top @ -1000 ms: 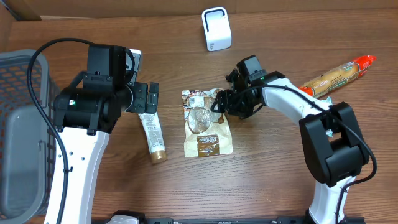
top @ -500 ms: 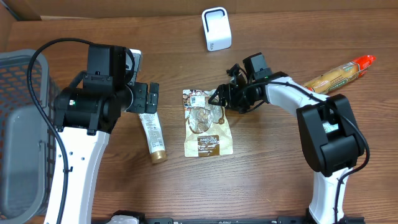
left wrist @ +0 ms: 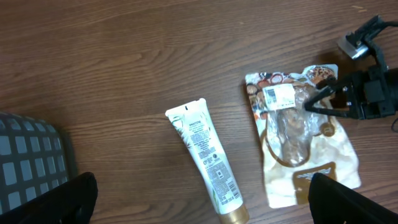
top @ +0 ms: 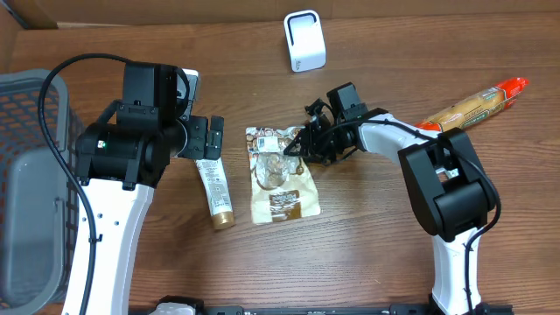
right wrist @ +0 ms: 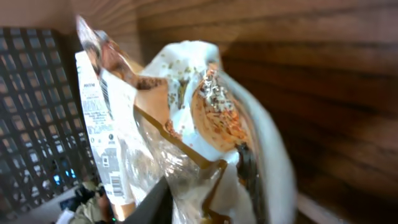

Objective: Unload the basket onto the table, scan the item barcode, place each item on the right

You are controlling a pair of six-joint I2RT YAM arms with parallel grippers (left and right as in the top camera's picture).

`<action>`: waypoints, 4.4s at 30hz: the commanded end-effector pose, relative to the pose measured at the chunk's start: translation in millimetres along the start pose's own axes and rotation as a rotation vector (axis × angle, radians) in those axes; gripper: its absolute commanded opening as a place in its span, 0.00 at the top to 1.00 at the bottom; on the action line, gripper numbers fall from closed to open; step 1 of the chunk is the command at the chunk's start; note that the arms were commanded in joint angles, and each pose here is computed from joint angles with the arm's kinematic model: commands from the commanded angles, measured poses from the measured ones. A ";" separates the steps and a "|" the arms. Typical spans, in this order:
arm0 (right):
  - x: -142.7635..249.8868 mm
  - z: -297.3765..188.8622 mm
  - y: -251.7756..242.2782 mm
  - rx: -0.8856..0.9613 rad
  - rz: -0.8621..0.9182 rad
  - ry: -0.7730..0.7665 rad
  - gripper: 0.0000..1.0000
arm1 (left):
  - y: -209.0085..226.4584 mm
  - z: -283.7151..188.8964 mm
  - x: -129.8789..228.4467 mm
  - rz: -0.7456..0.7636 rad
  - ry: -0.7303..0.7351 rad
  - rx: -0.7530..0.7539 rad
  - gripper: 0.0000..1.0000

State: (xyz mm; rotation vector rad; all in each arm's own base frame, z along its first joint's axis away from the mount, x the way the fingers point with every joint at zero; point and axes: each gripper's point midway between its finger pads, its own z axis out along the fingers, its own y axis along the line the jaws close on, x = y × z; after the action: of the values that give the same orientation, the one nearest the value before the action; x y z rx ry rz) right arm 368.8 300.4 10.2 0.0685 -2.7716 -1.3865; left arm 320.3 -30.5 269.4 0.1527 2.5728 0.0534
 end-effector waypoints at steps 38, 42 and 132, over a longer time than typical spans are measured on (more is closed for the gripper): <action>18.4 -191.1 137.5 0.064 -0.375 -0.339 0.96 | 0.9 -0.6 -2.4 0.019 -0.005 -0.005 0.00; -5.5 -222.0 142.6 0.421 -0.408 -0.515 0.96 | 0.9 -0.6 -2.4 0.019 -0.005 -0.005 0.00; -207.5 -184.7 78.7 1.821 -1.406 -0.405 0.96 | 0.9 -0.6 -2.4 0.019 -0.005 -0.005 0.00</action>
State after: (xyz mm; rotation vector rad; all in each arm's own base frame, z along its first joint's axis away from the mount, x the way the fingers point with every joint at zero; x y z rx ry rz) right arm 581.7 213.9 168.2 1.9682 -2.7979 1.9256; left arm 320.3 -30.5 269.4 0.1527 2.5728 0.0534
